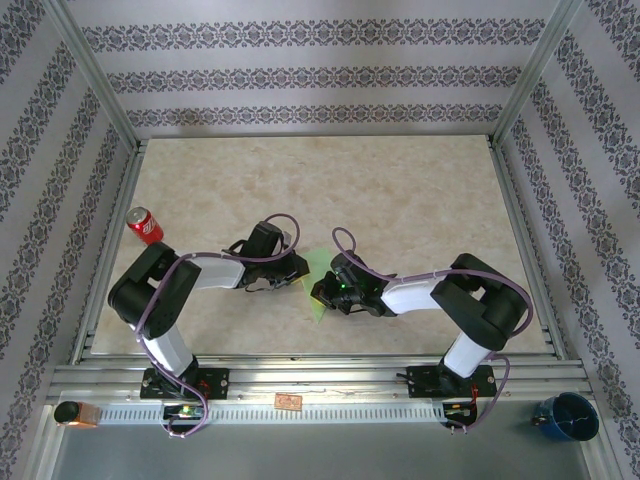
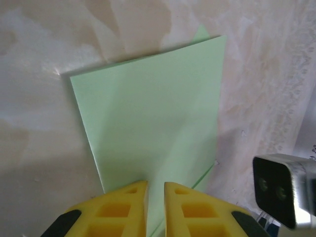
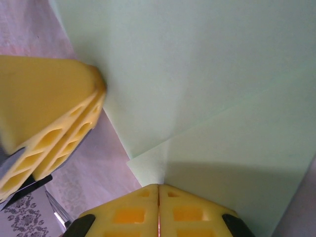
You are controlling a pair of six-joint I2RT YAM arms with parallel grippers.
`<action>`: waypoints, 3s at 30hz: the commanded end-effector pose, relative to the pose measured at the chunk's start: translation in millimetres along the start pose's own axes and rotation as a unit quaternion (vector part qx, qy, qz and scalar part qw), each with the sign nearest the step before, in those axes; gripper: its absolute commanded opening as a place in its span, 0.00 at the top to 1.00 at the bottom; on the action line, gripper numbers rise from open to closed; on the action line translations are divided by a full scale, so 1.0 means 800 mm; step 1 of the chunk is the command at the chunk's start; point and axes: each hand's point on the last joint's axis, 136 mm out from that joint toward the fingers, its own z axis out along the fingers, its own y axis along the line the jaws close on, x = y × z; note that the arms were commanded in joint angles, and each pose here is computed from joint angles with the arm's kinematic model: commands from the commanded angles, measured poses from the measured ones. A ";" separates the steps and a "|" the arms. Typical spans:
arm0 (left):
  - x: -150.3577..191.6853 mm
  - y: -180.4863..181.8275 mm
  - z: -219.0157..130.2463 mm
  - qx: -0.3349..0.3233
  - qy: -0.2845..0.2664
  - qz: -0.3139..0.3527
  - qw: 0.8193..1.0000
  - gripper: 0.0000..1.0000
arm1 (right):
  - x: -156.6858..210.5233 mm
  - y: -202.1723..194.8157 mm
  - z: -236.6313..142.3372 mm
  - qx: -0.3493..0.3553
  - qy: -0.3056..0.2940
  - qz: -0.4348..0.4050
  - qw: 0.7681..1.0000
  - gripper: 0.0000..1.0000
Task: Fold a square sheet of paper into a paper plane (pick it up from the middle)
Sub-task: Fold the wing for the fifth time at the center of the table.
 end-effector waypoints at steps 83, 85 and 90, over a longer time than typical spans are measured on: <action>0.013 -0.092 -0.013 0.085 0.016 0.057 0.995 0.76 | -0.099 -0.027 -0.063 -0.052 -0.089 0.080 0.991 1.00; 0.016 -0.084 -0.001 0.072 0.025 0.054 0.996 0.77 | -0.096 -0.026 -0.063 -0.054 -0.084 0.077 0.992 0.99; 0.015 -0.049 0.019 0.024 0.032 0.040 0.998 0.78 | -0.090 -0.020 -0.065 -0.060 -0.071 0.055 0.994 0.90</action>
